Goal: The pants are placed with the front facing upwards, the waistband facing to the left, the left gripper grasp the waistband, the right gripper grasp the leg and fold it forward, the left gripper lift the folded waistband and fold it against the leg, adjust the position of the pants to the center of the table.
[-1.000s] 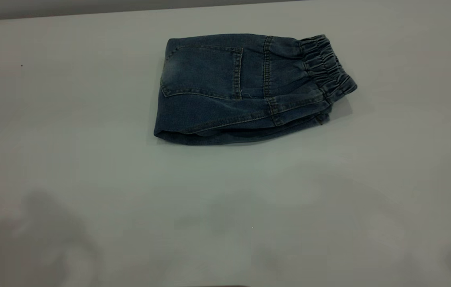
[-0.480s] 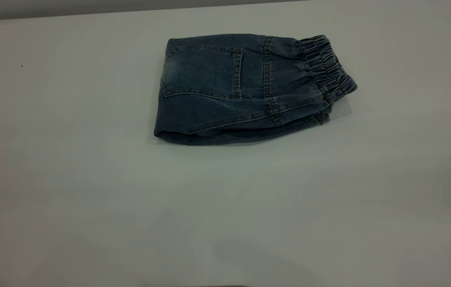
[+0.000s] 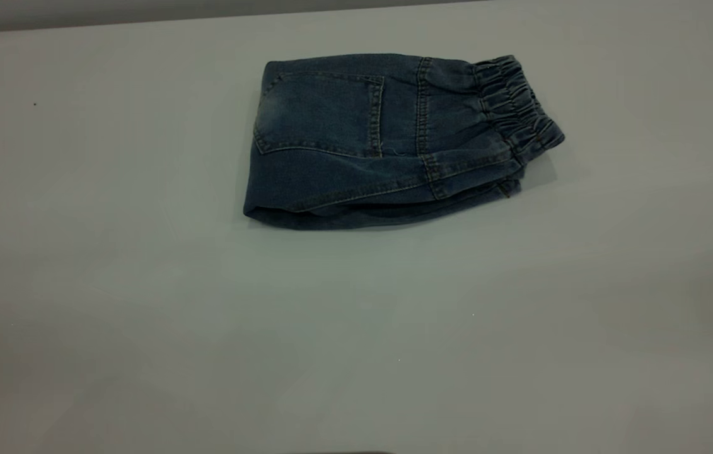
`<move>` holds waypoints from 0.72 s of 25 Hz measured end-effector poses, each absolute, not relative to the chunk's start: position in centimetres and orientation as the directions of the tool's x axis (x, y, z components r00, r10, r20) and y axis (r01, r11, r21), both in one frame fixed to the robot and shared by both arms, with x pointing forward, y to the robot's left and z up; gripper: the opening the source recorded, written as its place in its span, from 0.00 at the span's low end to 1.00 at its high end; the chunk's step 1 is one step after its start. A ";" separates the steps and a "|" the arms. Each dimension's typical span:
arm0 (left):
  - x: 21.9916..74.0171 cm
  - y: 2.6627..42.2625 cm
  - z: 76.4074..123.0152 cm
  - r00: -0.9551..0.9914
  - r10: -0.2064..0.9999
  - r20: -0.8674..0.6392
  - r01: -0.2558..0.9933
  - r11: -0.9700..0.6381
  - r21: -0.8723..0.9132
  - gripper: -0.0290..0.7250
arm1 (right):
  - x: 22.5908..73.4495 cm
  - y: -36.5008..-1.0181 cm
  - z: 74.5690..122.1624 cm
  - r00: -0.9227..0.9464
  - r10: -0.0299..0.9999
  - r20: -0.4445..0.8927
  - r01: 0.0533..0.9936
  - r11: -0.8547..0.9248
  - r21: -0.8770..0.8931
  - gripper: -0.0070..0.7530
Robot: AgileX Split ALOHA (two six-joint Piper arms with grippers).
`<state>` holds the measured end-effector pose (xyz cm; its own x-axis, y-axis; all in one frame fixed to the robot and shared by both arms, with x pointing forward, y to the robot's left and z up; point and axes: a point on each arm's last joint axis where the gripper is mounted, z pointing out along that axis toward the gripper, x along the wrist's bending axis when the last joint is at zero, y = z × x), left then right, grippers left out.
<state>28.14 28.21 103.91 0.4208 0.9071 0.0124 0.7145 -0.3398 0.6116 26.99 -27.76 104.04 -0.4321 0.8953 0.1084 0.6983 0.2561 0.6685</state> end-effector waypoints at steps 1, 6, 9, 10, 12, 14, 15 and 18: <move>27.9 28.3 103.9 0.420 0.907 0.014 0.703 -0.335 0.628 0.82 | 27.0 -27.7 104.0 -0.439 0.892 0.104 0.695 0.263 0.669 0.59; 27.4 28.5 104.1 0.419 0.908 0.017 0.671 -0.322 0.668 0.82 | 26.8 -27.8 103.9 -0.504 0.862 0.052 0.668 0.352 0.656 0.59; 27.4 28.5 104.1 0.419 0.908 0.017 0.670 -0.322 0.669 0.82 | 26.6 -27.3 103.6 -0.523 0.846 0.107 0.679 0.337 0.652 0.59; 27.4 28.5 104.1 0.419 0.908 0.017 0.670 -0.322 0.669 0.82 | 26.5 -27.1 103.5 -0.530 0.839 0.123 0.684 0.338 0.647 0.59; 27.4 28.5 104.1 0.419 0.908 0.018 0.670 -0.323 0.669 0.82 | 26.4 -27.0 103.4 -0.539 0.832 0.129 0.683 0.342 0.646 0.59; 27.4 28.5 104.1 0.419 0.908 0.018 0.670 -0.323 0.669 0.82 | 26.4 -27.0 103.4 -0.539 0.832 0.132 0.684 0.341 0.645 0.59; 27.4 28.5 104.1 0.419 0.908 0.018 0.670 -0.323 0.669 0.82 | 26.4 -27.0 103.4 -0.539 0.831 0.134 0.684 0.340 0.646 0.59; 27.4 28.5 104.1 0.419 0.908 0.018 0.670 -0.323 0.669 0.82 | 26.4 -27.0 103.4 -0.540 0.831 0.135 0.684 0.340 0.645 0.59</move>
<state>27.35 28.52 104.11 0.4191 0.9078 0.0180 0.6699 -0.3225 0.6687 26.42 -26.98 103.41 -0.5395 0.8312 0.1346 0.6842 0.3396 0.6455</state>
